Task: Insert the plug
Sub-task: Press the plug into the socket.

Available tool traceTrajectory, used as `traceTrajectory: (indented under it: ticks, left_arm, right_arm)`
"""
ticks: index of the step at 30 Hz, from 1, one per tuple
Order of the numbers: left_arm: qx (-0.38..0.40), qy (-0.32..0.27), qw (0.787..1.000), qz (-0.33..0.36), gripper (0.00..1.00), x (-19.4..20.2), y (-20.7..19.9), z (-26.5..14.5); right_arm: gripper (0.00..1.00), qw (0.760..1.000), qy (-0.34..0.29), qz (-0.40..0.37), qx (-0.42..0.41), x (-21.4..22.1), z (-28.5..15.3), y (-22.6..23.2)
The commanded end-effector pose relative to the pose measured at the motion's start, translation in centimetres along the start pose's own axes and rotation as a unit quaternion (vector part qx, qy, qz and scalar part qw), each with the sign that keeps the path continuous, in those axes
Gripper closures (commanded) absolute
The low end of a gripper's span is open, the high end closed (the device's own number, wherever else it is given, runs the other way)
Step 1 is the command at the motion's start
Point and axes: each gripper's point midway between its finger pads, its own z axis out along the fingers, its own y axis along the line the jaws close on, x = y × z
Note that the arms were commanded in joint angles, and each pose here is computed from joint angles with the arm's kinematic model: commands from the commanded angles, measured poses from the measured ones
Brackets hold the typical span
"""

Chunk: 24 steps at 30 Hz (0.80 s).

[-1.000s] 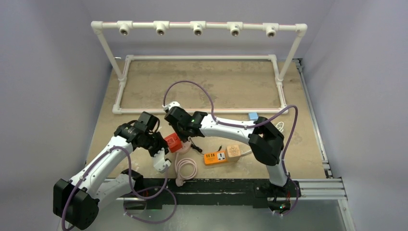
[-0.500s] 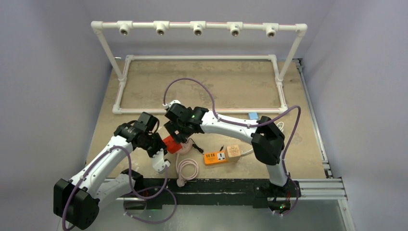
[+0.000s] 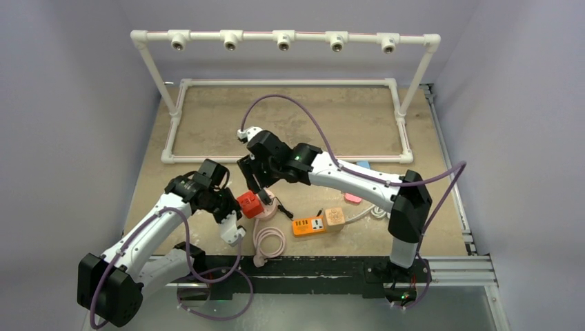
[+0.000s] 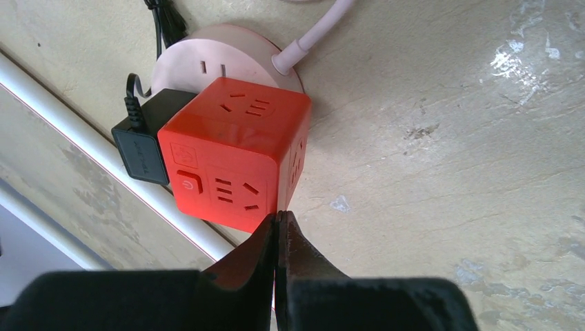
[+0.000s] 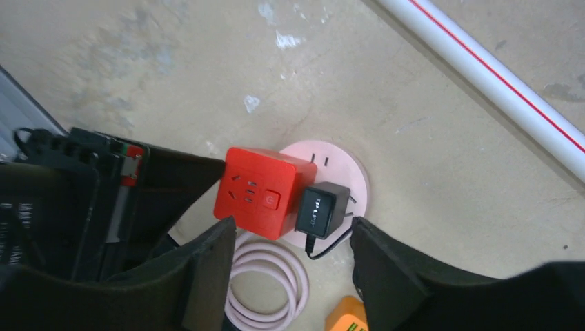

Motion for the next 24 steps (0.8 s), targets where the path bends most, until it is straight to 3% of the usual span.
traceTrajectory:
  ticks: [1,4,13,18,20,24]
  left_arm:
    - [0.002,-0.021,0.999,0.045,1.0,-0.7,0.1,0.7]
    - [-0.004,-0.016,0.999,0.05,1.0,-0.5,0.5,0.5]
    - [-0.024,-0.007,0.998,0.061,0.96,-0.5,1.6,-0.5]
    - [-0.039,-0.007,0.997,0.067,0.85,-0.6,2.3,-0.8]
    - [-0.045,-0.009,0.997,0.068,0.77,-0.7,2.6,-0.8]
    - [-0.062,-0.013,0.995,0.077,0.72,-0.8,3.3,-0.9]
  right_arm:
    - [0.41,0.998,-0.028,0.032,-0.038,-1.6,-0.9,-0.4]
    - [0.52,0.998,-0.015,0.043,-0.038,-0.7,-0.2,-1.4]
    - [0.59,0.997,0.019,0.054,-0.045,2.3,1.9,-2.7]
    - [0.63,0.996,0.041,0.06,-0.05,4.0,2.8,-2.7]
    - [0.63,0.996,0.047,0.062,-0.052,4.5,3.0,-2.6]
    - [0.66,0.995,0.056,0.065,-0.047,5.3,3.7,-2.9]
